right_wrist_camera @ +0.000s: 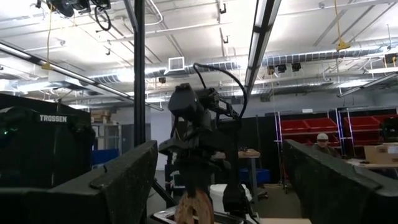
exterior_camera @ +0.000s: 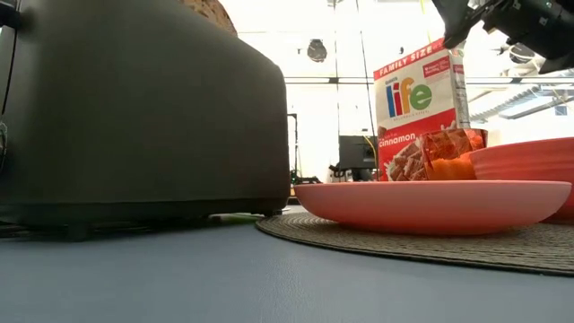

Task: Arrange a breakfast setting
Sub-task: Put the bagel on the pink plate

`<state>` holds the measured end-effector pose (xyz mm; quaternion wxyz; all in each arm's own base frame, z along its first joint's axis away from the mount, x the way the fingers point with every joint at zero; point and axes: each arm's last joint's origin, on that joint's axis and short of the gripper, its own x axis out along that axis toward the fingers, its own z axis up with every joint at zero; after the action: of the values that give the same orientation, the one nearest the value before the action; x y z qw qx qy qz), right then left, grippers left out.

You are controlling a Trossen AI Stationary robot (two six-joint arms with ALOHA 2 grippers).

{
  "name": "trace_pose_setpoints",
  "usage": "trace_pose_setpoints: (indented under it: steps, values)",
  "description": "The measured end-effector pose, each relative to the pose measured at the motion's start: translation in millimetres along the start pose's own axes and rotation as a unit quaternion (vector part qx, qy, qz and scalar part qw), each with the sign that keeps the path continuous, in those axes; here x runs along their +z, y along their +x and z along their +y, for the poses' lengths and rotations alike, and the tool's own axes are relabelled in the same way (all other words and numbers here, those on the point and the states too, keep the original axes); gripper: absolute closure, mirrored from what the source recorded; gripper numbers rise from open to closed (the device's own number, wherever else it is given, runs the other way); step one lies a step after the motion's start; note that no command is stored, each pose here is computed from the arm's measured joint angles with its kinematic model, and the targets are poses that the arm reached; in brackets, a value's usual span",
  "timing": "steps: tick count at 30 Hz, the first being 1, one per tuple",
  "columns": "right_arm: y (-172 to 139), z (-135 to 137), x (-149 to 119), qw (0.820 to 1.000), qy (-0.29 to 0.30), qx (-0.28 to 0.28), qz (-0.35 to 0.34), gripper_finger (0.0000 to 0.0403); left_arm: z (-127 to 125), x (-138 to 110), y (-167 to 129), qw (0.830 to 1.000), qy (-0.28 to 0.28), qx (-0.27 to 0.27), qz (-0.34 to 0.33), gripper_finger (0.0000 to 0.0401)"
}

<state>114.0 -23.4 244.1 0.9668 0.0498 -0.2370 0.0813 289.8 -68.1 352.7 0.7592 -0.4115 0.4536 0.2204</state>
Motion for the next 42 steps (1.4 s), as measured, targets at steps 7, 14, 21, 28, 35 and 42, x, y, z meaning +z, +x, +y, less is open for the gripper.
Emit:
trace_pose_setpoints:
  steps: [7, 14, 21, 28, 35, 42]
  values:
    - [2, -2, -5, 1.0, 0.014, -0.003, 0.015, 0.0067, 6, 0, -19, 1.0, -0.003, -0.021, -0.008, 0.0291]
    - [4, -4, -9, 0.999, 0.02, -0.007, 0.028, 0.0067, 11, -1, -36, 0.999, -0.002, -0.045, -0.018, 0.0291]
    - [6, -6, -13, 0.999, 0.026, -0.011, 0.042, 0.0067, 13, -1, -44, 0.998, -0.003, -0.058, -0.024, 0.0291]
    - [7, -8, -17, 0.998, 0.03, -0.015, 0.051, 0.0067, 13, 0, -49, 0.997, -0.005, -0.075, -0.032, 0.0291]
    - [7, -8, -17, 0.998, 0.029, -0.015, 0.05, 0.0067, -2, 7, -57, 0.983, 0.015, -0.164, -0.075, 0.0291]
    - [7, -8, -16, 0.998, 0.028, -0.014, 0.046, 0.0067, -19, 15, -61, 0.96, 0.05, -0.243, -0.126, 0.0291]
